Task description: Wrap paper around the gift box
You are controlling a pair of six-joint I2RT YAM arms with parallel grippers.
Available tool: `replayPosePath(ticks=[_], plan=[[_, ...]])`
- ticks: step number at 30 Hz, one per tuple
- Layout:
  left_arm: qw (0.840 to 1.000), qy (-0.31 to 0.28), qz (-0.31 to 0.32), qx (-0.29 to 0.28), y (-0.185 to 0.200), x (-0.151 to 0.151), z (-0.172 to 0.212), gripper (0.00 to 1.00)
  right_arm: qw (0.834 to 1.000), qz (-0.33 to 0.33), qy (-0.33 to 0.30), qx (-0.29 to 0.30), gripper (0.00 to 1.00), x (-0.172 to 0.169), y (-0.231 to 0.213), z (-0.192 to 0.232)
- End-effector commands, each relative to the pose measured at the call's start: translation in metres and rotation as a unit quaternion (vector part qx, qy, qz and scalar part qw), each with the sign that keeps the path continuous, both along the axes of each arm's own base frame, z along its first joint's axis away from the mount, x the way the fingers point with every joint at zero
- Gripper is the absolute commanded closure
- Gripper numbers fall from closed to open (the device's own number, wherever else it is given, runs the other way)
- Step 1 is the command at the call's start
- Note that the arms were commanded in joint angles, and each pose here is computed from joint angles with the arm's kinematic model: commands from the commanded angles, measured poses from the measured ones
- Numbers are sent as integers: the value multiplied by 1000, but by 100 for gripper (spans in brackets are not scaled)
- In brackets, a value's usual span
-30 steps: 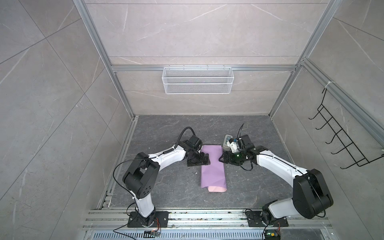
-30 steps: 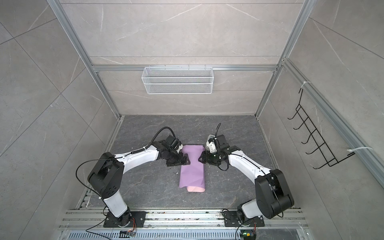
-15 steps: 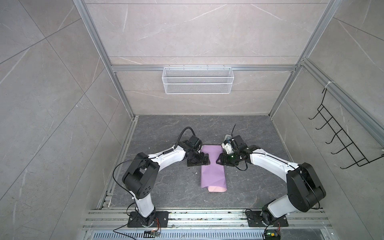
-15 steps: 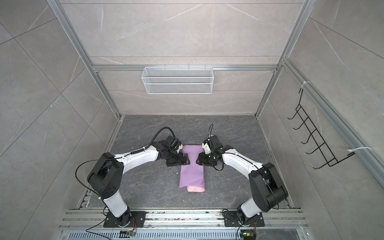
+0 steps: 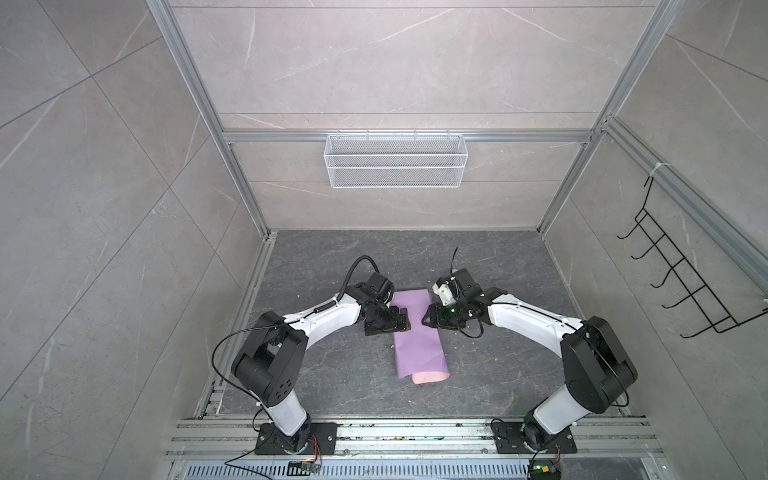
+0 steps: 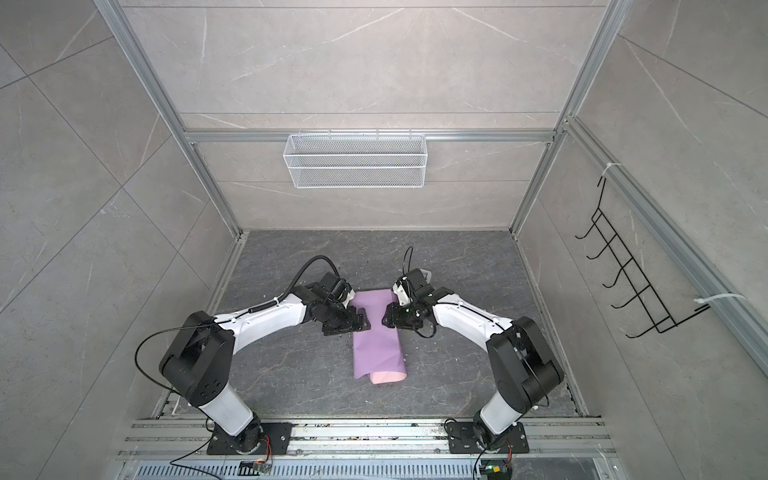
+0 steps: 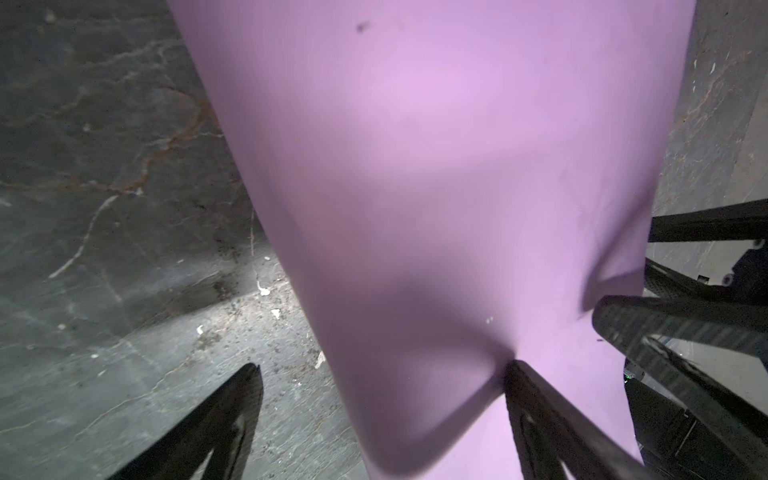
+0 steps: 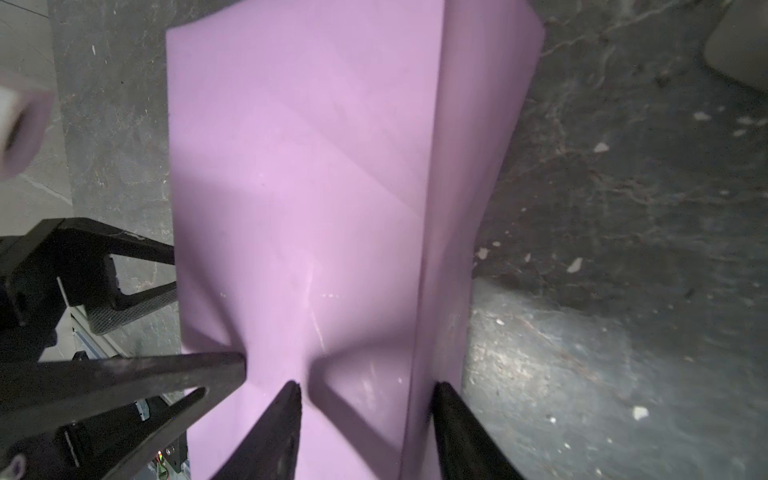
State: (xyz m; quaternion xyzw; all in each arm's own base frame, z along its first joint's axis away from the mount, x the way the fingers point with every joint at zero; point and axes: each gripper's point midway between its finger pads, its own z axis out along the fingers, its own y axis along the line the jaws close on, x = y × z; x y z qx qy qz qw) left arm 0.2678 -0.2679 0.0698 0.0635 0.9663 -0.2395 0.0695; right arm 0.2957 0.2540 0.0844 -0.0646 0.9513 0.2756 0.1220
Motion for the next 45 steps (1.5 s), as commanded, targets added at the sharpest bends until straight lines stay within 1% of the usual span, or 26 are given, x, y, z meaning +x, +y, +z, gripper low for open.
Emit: replayPosePath(ticks=[1,5,9,14,20,22,26,29,31,36,40,45], plan=[[997,31,9,73,32,-15,-27,9,998,30,-7,53,46,-2,32,20],[997,31,12,74,35,-13,-26,9,999,29,-12,37,44,-3,26,20],[996,33,8,78,36,-15,-28,9,1000,19,-20,13,39,-2,13,20],[996,37,5,82,38,-17,-31,9,999,-4,-38,19,32,11,-10,35],[996,36,4,83,38,-17,-32,9,995,-57,-67,37,26,44,-52,62],[996,37,5,83,38,-17,-32,9,994,-75,-69,45,24,56,-64,66],[996,37,5,80,37,-17,-33,9,987,-117,-72,82,22,84,-85,69],[996,36,4,79,37,-17,-33,9,981,-141,-71,115,22,106,-96,67],[996,36,4,79,36,-16,-33,9,979,-148,-64,124,25,119,-98,57],[996,37,3,78,36,-17,-33,9,979,-159,-42,119,33,141,-103,29],[996,38,4,78,37,-18,-34,10,979,-158,-24,127,38,149,-100,11],[996,38,5,76,36,-17,-34,10,979,-160,-10,124,43,149,-100,-6]])
